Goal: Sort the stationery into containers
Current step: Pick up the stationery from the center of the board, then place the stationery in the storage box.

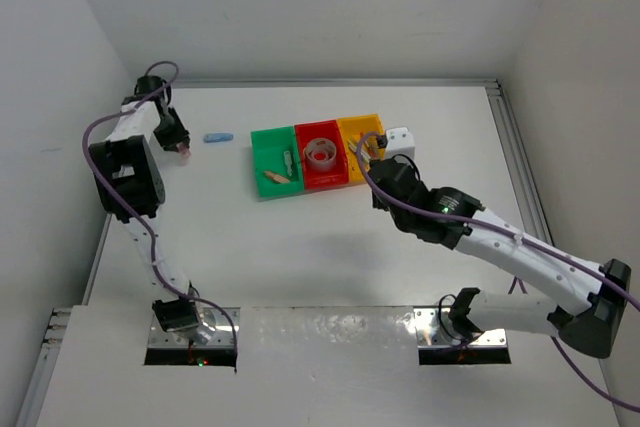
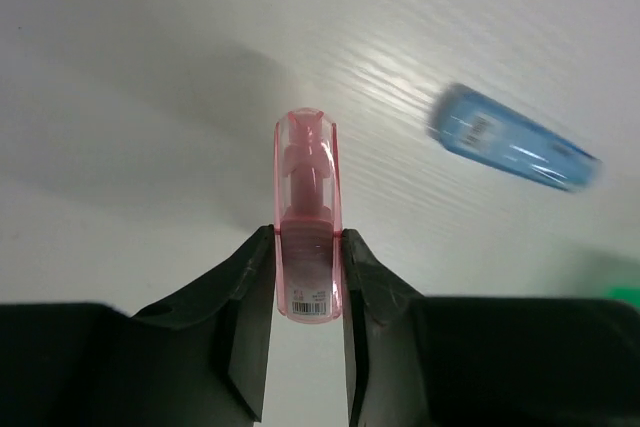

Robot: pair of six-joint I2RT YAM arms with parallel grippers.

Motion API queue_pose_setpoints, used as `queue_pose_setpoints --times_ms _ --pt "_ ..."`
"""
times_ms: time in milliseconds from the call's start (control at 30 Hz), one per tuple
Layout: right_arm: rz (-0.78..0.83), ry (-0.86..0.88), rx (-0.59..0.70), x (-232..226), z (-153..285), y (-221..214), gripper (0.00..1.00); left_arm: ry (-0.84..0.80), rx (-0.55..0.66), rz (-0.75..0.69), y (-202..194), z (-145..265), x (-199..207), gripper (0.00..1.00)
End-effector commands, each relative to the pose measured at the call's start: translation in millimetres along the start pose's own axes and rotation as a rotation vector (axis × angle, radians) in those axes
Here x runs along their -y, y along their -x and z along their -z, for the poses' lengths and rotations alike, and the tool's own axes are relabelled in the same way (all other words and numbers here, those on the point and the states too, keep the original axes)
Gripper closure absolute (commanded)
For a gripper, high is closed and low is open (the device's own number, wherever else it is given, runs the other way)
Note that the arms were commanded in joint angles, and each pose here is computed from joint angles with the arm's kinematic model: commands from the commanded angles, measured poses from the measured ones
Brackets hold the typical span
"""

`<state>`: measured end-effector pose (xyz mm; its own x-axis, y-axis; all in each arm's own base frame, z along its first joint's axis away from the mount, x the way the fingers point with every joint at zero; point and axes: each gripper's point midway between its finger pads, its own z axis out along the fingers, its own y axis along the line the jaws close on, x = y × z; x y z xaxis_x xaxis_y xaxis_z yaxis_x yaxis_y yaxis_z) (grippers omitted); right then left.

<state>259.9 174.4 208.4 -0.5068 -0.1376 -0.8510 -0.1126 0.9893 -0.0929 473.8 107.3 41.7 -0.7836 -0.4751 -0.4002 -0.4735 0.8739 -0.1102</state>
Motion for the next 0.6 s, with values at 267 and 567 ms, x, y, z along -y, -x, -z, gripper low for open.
queue_pose_setpoints --times_ms 267,567 --pt "-0.117 0.005 0.044 9 10 -6 0.61 -0.348 0.224 -0.362 -80 156 189 1.00" --pt "-0.173 0.004 0.083 20 18 -4 0.62 -0.293 0.159 -0.416 -122 117 216 1.00"
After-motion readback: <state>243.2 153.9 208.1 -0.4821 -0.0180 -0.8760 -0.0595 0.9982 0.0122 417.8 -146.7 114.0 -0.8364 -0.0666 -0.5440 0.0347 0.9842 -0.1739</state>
